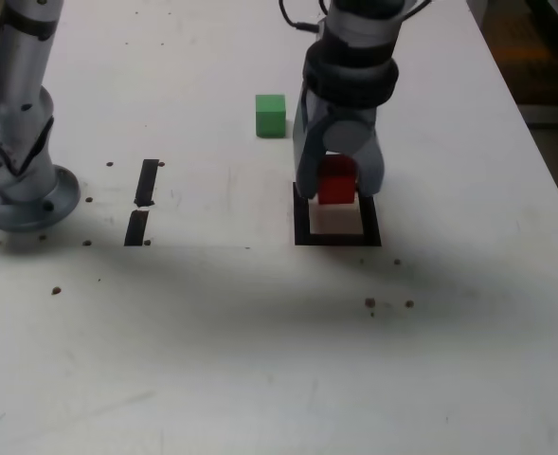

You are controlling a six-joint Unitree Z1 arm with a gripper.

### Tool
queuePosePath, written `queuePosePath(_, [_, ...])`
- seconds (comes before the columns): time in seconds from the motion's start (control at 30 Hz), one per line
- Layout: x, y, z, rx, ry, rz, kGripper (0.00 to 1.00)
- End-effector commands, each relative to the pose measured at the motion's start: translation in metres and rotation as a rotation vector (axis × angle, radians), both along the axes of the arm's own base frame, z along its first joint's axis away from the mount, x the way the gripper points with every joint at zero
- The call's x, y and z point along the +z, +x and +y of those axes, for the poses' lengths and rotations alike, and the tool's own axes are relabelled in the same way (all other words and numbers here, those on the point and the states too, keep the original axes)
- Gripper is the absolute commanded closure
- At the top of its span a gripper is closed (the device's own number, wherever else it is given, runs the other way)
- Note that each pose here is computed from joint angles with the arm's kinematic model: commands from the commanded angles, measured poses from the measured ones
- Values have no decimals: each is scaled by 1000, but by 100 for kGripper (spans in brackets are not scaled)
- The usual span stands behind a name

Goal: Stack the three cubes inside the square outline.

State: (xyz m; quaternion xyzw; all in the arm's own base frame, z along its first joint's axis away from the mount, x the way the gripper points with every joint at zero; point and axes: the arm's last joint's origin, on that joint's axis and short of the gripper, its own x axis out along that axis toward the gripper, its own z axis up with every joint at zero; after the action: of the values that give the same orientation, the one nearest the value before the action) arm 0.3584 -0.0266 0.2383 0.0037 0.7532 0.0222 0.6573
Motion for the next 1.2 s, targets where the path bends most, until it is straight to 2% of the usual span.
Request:
queuePosePath(0.0, [-8, 3, 0, 3, 4, 7, 76])
queuePosePath(0.17, [-21, 10, 0, 3, 10, 14, 76])
queuePosePath(0.33, [-21, 10, 1, 3, 30, 21, 76])
queuePosePath(0.47, [-21, 9, 1, 2, 35, 26, 76])
queuePosePath(0.63, [-23, 10, 1, 2, 34, 31, 70])
queuePosePath(0.8, [-23, 8, 1, 2, 30, 38, 53])
queuePosePath(1.1, [-20, 8, 1, 1, 26, 41, 4])
queuePosePath(1.17, [-14, 8, 1, 1, 26, 33, 1])
